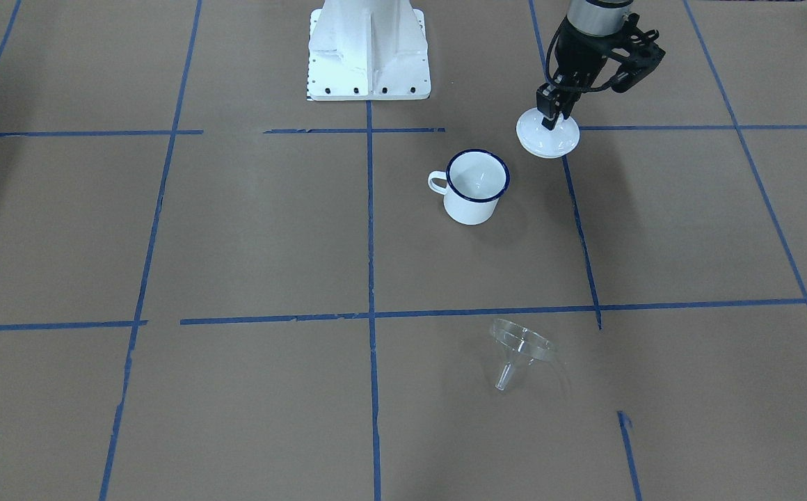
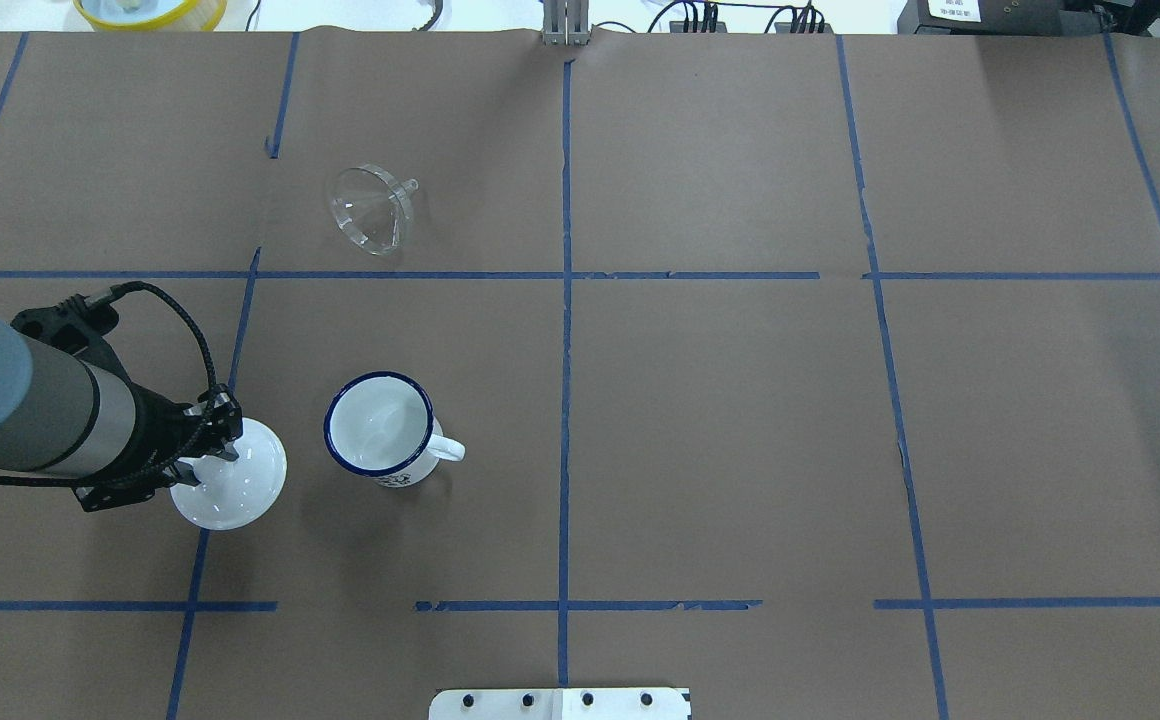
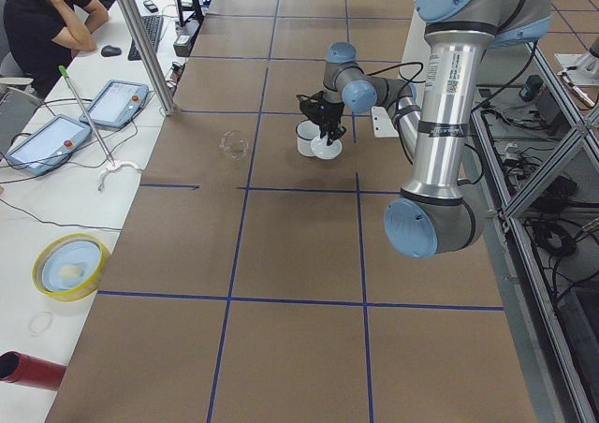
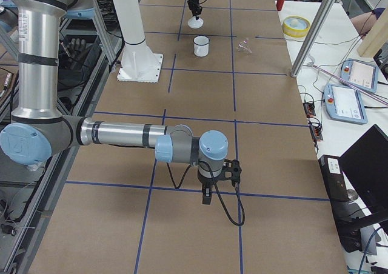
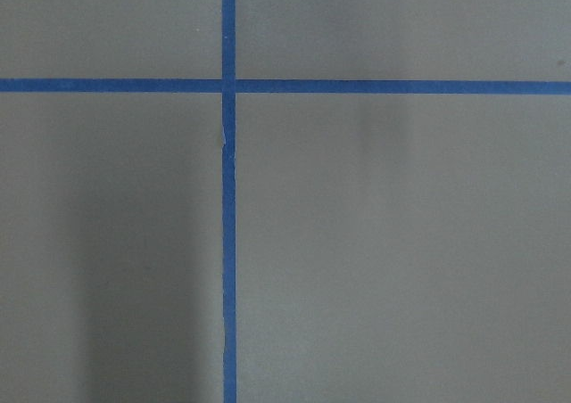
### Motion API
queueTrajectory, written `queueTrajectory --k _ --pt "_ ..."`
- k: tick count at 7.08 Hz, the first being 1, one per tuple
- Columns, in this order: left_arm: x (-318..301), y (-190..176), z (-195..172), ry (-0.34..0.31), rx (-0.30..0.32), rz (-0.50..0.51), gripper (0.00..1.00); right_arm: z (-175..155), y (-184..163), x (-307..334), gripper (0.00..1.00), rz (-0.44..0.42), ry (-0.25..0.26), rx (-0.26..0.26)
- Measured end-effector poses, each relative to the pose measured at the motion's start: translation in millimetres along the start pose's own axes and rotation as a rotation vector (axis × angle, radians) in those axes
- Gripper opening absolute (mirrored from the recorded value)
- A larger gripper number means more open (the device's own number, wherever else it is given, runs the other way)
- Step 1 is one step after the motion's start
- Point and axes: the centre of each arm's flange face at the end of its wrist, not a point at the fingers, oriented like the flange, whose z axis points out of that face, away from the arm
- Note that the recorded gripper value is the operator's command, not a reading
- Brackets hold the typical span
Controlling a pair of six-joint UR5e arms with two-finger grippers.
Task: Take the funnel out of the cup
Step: 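Lift the white lid with the left gripper and carry it over the mug, then lower the lid onto the mug opening with the left gripper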
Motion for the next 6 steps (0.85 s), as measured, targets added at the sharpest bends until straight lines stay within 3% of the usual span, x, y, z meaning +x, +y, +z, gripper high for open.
queueTrajectory --k 3,6 --pt "65 15 14 -0.016 -0.029 -0.005 0.00 0 0 0 1.00 0.000 0.000 0.000" --pt "93 20 30 -0.029 -0.036 -0.005 0.00 0 0 0 1.00 0.000 0.000 0.000"
